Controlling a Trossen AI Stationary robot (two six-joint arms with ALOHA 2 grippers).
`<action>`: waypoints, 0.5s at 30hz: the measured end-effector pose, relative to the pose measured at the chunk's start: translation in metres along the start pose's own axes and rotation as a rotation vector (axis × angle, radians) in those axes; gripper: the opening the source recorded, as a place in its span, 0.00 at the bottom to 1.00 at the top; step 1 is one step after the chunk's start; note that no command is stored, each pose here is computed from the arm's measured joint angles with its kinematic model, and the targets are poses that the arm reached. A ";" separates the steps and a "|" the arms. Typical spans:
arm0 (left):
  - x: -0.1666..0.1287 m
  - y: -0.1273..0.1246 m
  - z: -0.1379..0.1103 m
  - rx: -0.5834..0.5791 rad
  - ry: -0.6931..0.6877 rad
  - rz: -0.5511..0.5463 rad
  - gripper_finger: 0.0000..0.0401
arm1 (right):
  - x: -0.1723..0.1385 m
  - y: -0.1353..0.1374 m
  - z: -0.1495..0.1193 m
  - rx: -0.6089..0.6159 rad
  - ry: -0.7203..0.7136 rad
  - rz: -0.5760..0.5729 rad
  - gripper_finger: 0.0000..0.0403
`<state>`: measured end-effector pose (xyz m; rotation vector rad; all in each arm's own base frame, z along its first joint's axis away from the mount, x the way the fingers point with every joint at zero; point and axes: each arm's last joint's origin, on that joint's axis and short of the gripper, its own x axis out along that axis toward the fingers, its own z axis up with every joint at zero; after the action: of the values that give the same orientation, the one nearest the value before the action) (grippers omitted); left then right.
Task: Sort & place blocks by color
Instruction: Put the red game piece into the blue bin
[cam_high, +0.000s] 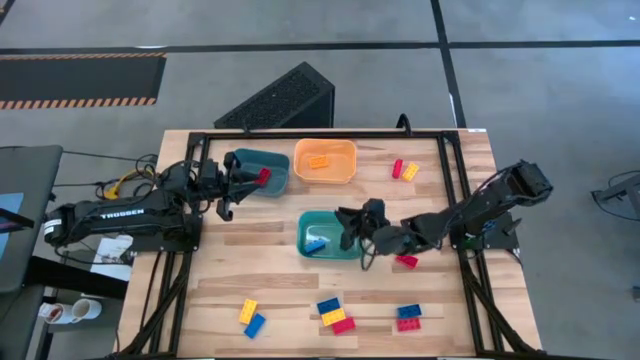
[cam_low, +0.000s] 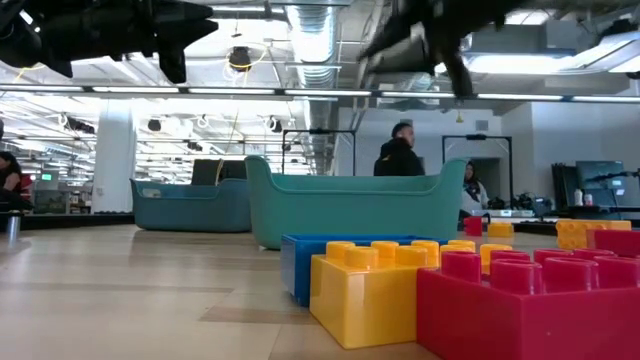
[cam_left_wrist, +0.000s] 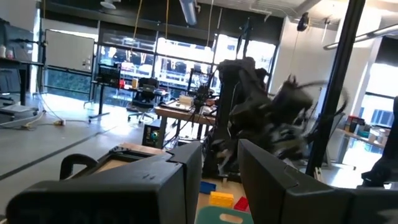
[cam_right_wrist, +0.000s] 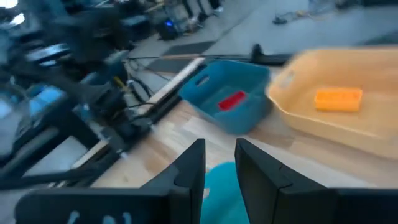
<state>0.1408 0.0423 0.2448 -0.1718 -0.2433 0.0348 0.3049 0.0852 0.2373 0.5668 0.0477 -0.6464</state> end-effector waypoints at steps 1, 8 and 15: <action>0.000 0.000 0.000 -0.001 0.003 0.000 0.23 | -0.004 0.006 0.002 -0.032 0.002 0.002 0.28; 0.000 -0.002 -0.002 -0.074 0.033 -0.060 0.23 | -0.020 -0.001 -0.003 -0.170 0.088 -0.206 0.28; 0.000 -0.003 -0.004 -0.109 0.065 -0.119 0.23 | -0.048 -0.051 -0.002 -0.188 0.165 -0.537 0.28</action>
<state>0.1414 0.0387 0.2419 -0.2657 -0.1906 -0.1021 0.2367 0.0796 0.2207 0.4228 0.4222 -1.1019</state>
